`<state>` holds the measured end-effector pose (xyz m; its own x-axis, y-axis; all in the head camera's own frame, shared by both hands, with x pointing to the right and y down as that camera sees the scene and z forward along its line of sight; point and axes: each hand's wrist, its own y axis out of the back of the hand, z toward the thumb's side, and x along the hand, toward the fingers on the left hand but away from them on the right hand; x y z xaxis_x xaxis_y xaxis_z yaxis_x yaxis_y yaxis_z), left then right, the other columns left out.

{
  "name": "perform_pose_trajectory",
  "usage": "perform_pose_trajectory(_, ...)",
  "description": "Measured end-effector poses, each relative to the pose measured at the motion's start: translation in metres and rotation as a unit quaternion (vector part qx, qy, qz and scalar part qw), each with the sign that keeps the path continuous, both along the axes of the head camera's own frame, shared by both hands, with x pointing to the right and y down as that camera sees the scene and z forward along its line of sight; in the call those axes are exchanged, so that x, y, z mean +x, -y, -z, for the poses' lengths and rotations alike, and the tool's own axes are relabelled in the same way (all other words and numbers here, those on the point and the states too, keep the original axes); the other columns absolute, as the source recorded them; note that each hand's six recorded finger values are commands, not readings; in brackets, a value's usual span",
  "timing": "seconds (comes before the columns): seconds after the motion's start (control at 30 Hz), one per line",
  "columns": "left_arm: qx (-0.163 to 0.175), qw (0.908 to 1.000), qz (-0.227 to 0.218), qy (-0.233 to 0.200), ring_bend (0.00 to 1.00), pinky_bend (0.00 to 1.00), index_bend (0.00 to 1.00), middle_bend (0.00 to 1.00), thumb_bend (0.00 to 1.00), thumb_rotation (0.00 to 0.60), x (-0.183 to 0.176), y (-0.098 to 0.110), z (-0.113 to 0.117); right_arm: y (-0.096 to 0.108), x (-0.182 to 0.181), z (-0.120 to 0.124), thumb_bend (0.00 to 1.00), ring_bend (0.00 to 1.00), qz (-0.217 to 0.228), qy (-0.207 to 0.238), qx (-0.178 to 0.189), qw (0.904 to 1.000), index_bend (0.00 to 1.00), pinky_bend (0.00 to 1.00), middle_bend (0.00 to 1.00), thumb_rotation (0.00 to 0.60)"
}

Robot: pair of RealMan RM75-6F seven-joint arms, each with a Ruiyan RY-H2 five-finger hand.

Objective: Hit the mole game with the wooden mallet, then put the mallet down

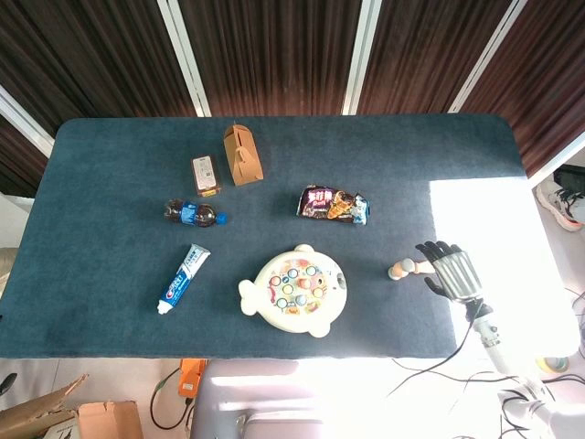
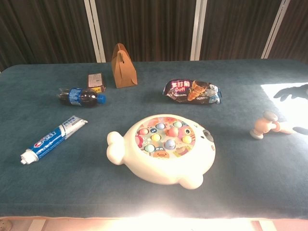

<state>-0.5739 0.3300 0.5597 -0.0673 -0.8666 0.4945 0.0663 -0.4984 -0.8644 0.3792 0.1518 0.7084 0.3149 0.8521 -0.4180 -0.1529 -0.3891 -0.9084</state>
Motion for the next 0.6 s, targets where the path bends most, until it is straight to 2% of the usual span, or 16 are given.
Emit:
perform_pose_trajectory(0.07,0.0,0.9999,-0.004,-0.012,0.0,0.07,0.0,0.0,0.2,0.6,0.005,0.0,-0.001,-0.009,0.006,0.015,0.16,0.08,-0.013,0.016,0.014,0.9997,0.09,0.29,0.13,0.6)
perform_pose_trajectory(0.17,0.003,0.9993,-0.006,-0.037,0.0,0.07,0.0,0.0,0.2,0.6,0.015,-0.001,-0.003,-0.03,0.019,0.038,0.16,0.0,-0.036,0.029,0.027,0.9986,0.05,0.16,0.03,0.6)
perform_pose_trajectory(0.3,0.014,0.9957,-0.011,-0.09,0.0,0.07,0.0,0.0,0.19,0.6,0.032,0.0,-0.003,-0.06,0.035,0.069,0.16,0.0,-0.075,0.025,0.028,0.9964,0.0,0.02,0.0,0.6)
perform_pose_trajectory(0.4,0.017,0.9913,-0.017,-0.13,0.0,0.07,0.0,0.0,0.18,0.6,0.045,-0.001,-0.006,-0.08,0.043,0.094,0.16,0.0,-0.111,0.019,0.021,0.9934,0.0,0.0,0.0,0.6)
perform_pose_trajectory(0.53,-0.009,0.9896,-0.023,-0.142,0.0,0.07,0.0,0.0,0.18,0.6,0.057,-0.006,-0.016,-0.101,0.06,0.129,0.16,0.0,-0.147,-0.013,0.012,0.989,0.0,0.0,0.0,0.6)
perform_pose_trajectory(0.6,-0.015,0.9888,-0.027,-0.146,0.0,0.07,0.0,0.0,0.18,0.6,0.062,-0.008,-0.018,-0.107,0.065,0.137,0.16,0.0,-0.152,-0.027,0.004,0.988,0.0,0.0,0.0,0.6)
